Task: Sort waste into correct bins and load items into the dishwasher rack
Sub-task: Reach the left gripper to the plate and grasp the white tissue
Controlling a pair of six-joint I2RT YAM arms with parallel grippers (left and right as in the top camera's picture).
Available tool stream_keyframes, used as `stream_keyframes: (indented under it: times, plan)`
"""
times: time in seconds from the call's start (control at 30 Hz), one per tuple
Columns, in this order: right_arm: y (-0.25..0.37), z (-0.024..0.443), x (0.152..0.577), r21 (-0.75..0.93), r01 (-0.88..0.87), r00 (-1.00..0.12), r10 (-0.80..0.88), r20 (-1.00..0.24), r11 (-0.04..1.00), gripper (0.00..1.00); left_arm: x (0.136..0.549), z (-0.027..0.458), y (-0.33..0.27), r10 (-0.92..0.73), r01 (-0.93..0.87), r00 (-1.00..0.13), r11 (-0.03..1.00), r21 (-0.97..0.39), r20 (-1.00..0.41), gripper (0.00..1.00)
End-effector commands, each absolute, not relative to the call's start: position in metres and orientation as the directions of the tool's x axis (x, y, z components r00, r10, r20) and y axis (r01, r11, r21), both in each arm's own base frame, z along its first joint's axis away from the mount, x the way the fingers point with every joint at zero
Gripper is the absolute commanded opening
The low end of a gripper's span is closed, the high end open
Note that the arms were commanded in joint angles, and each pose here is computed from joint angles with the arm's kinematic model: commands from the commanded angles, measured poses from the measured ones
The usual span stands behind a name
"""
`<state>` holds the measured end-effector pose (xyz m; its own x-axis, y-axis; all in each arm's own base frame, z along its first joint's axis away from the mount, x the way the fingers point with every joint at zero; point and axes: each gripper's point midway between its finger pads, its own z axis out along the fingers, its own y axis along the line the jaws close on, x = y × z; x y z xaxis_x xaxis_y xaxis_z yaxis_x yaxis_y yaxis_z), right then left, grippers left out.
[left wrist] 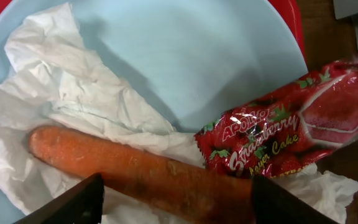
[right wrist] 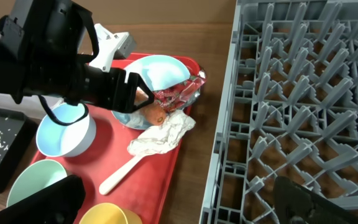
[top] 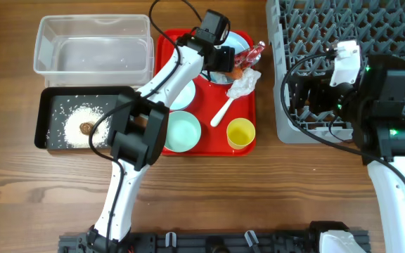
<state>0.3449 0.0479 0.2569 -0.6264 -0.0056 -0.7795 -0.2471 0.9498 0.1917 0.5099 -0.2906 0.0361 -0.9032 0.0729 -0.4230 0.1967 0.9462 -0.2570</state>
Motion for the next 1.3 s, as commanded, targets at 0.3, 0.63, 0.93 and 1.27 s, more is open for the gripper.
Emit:
stream_keyframes:
  times: [0.3,0.63,0.93,1.27]
  plan:
    - [0.047,0.264,0.348,0.18,-0.247,-0.614,-0.01,-0.789,0.952,1.0,0.47,-0.002,-0.301,0.128,0.204,-0.958,0.933,-0.297,-0.256,0.85]
    - [0.047,0.264,0.348,0.18,-0.247,-0.614,-0.01,-0.789,0.952,1.0,0.475,0.017,-0.303,0.12,0.212,-0.949,0.927,-0.308,-0.292,0.33]
    - [0.047,0.264,0.348,0.18,-0.247,-0.614,-0.01,-0.789,0.952,1.0,0.486,0.091,-0.303,0.089,0.243,-0.906,0.91,-0.336,-0.415,0.35]
    - [0.047,0.264,0.348,0.18,-0.248,-0.614,-0.01,-0.789,0.952,1.0,0.488,0.115,-0.3,0.08,0.254,-0.888,0.906,-0.339,-0.453,0.43]
